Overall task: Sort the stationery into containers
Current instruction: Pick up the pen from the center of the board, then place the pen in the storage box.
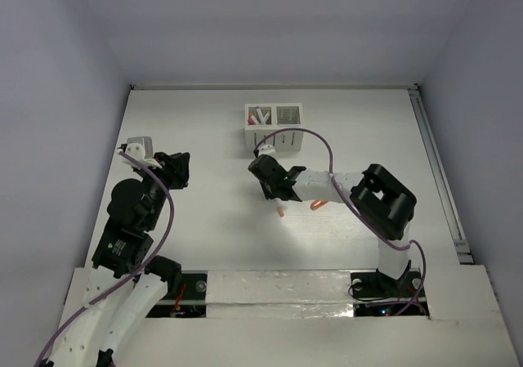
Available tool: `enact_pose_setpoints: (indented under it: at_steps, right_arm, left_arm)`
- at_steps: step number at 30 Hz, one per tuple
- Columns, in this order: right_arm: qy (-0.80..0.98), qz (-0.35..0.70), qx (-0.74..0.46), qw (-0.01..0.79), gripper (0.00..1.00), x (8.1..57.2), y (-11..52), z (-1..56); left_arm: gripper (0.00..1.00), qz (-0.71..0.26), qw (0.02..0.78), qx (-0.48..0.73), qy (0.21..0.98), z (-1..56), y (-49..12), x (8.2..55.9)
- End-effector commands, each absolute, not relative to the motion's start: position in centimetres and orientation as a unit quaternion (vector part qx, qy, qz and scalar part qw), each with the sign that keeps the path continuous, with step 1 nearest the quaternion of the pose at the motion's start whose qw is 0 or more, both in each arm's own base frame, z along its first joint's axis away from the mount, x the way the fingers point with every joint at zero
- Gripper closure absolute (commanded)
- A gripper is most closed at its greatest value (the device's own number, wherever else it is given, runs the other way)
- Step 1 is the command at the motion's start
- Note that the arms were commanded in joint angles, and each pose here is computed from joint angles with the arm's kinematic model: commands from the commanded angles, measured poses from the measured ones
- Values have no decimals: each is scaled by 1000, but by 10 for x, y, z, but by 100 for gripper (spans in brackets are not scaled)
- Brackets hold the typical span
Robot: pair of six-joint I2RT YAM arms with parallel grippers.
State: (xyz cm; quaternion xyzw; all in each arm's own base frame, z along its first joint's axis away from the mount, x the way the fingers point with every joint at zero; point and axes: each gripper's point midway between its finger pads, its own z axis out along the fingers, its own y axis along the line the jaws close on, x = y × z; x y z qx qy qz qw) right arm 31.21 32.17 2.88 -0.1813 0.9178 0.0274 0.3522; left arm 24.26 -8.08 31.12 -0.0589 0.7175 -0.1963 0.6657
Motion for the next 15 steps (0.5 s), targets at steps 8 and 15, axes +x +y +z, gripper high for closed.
enact_pose_setpoints:
  at_steps: [8, 15]
  right_arm:
    - [838, 141, -111, 515, 100, 348, 344, 182]
    - [720, 183, -39, 669, 100, 431, 339, 285]
  left_arm:
    - [80, -204, 686, -55, 696, 328, -81, 242]
    - [79, -206, 687, -54, 695, 329, -82, 241]
